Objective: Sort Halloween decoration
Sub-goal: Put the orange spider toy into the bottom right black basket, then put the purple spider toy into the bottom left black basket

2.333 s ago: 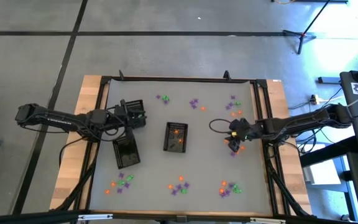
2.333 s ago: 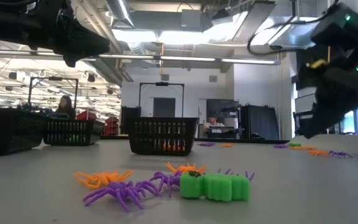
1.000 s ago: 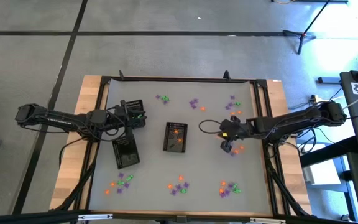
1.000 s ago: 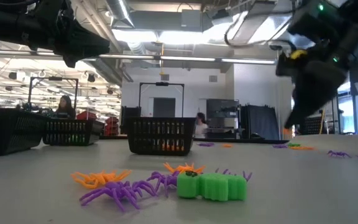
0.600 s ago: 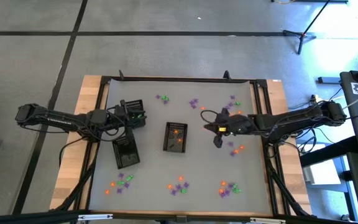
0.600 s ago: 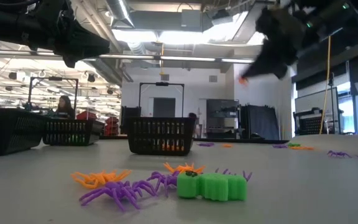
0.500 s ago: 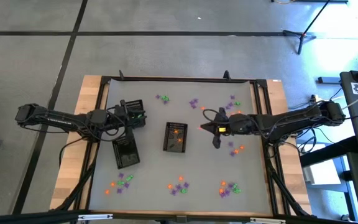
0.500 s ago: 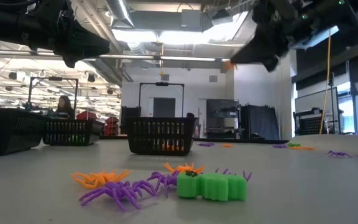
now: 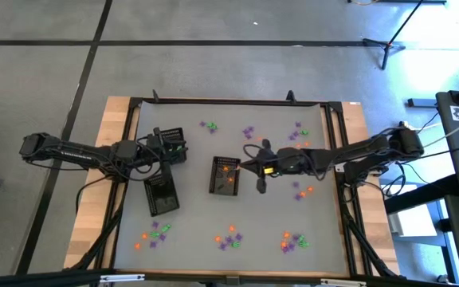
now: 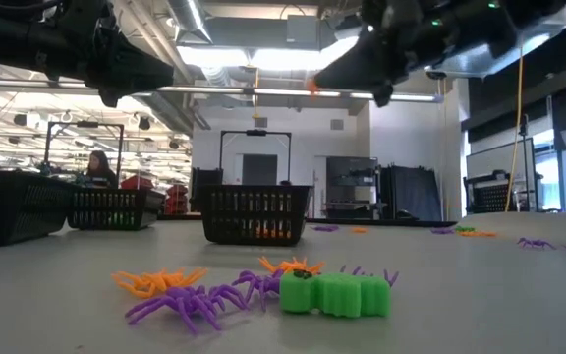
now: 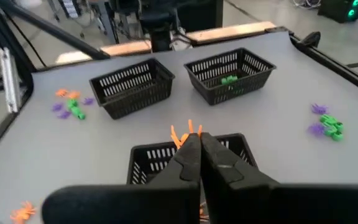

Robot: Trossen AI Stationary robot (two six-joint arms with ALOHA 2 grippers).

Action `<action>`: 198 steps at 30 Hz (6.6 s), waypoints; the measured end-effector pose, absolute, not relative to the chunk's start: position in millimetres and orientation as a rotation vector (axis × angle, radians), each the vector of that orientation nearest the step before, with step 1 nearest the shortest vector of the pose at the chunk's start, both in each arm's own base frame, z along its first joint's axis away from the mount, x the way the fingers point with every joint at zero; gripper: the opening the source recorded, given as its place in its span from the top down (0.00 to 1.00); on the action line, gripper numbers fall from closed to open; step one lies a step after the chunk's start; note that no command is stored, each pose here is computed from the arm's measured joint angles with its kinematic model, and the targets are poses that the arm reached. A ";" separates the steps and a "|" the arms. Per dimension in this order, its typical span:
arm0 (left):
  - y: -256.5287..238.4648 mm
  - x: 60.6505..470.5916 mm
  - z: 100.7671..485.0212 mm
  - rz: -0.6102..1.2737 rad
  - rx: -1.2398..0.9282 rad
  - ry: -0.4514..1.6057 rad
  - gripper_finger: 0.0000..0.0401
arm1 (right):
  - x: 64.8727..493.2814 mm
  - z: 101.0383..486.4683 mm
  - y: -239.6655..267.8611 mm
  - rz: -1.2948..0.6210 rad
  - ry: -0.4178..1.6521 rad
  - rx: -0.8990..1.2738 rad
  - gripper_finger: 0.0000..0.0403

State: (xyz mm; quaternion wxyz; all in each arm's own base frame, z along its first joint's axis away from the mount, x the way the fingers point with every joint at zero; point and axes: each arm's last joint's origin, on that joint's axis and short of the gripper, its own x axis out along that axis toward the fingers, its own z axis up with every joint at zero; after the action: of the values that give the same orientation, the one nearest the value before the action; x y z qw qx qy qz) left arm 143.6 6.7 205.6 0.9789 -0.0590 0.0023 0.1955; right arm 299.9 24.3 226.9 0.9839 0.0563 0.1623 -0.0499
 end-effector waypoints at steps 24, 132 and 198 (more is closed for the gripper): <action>6.6 143.6 204.6 0.391 -0.117 0.014 0.71 | 327.0 227.7 24.4 -0.160 0.417 -0.110 0.52; 8.3 142.8 203.4 0.455 -0.111 0.023 0.71 | 304.9 174.7 -109.2 -0.572 0.632 0.396 0.53; -3.6 159.5 196.0 0.234 -0.074 0.066 0.71 | 386.9 248.9 -4.1 -0.229 0.521 0.139 1.00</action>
State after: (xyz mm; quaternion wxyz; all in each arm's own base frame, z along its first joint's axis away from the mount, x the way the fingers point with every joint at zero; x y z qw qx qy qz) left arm 159.5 -3.6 196.0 0.9919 -0.0367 0.0328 0.1167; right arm 386.9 -4.1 248.9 0.9574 0.0684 0.2570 -0.1127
